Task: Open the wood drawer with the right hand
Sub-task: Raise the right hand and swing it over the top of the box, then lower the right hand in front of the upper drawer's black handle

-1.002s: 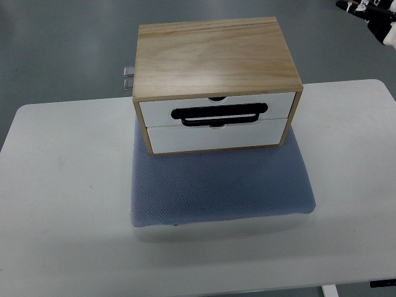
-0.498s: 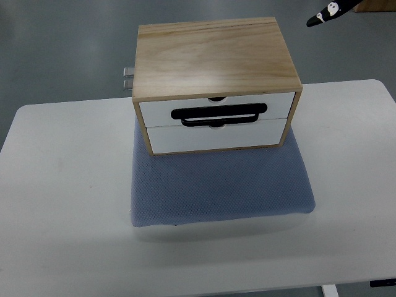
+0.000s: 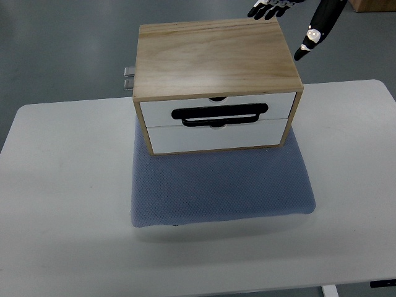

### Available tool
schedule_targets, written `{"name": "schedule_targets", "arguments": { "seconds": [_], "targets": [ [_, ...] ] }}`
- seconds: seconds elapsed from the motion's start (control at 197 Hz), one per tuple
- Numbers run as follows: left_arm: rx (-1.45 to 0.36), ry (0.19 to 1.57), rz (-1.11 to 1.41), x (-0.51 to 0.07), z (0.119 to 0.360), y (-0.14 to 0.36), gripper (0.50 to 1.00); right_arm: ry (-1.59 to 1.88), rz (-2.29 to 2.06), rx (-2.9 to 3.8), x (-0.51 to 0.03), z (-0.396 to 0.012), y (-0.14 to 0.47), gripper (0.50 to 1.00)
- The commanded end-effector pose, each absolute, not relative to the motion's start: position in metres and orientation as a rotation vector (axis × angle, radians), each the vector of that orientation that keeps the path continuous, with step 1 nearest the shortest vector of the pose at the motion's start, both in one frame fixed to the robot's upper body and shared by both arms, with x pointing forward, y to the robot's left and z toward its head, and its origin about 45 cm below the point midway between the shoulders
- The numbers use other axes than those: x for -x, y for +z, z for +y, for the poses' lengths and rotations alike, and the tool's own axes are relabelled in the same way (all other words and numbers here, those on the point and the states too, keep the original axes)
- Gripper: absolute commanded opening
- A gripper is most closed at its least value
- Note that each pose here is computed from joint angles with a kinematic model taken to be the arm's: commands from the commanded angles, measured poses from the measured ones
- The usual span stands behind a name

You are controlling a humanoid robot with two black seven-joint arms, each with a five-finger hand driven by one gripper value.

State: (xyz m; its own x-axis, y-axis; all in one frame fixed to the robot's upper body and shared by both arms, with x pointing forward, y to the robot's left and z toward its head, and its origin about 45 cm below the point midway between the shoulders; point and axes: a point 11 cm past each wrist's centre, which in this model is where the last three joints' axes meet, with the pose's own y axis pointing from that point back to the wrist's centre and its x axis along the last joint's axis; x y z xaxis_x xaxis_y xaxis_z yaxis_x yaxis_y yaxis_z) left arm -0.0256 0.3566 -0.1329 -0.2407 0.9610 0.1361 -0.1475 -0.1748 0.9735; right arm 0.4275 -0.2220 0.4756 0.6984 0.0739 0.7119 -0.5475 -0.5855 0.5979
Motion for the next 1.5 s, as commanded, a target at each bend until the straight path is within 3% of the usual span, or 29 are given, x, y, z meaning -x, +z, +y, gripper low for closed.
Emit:
{"name": "schedule_targets", "arguments": {
  "seconds": [0.0, 0.336, 0.697, 1.495],
  "targets": [
    [-1.077, 1.571, 1.167, 0.026, 0.357, -0.133, 1.0, 0.923, -0.327, -2.032, -0.42, -0.208, 0.481, 0.942],
    [-1.076, 1.572, 1.167, 0.026, 0.357, -0.133, 1.0, 0.901, -0.263, -2.094, -0.408, -0.183, 0.474, 0.94],
    [-1.076, 1.572, 1.167, 0.026, 0.357, -0.133, 1.0, 0.787, -0.145, -2.083, -0.405, -0.165, 0.419, 0.94],
    [-1.076, 1.572, 1.167, 0.026, 0.357, -0.133, 1.0, 0.524, -0.26, -2.132, -0.404, -0.17, 0.382, 0.934]
  ]
}}
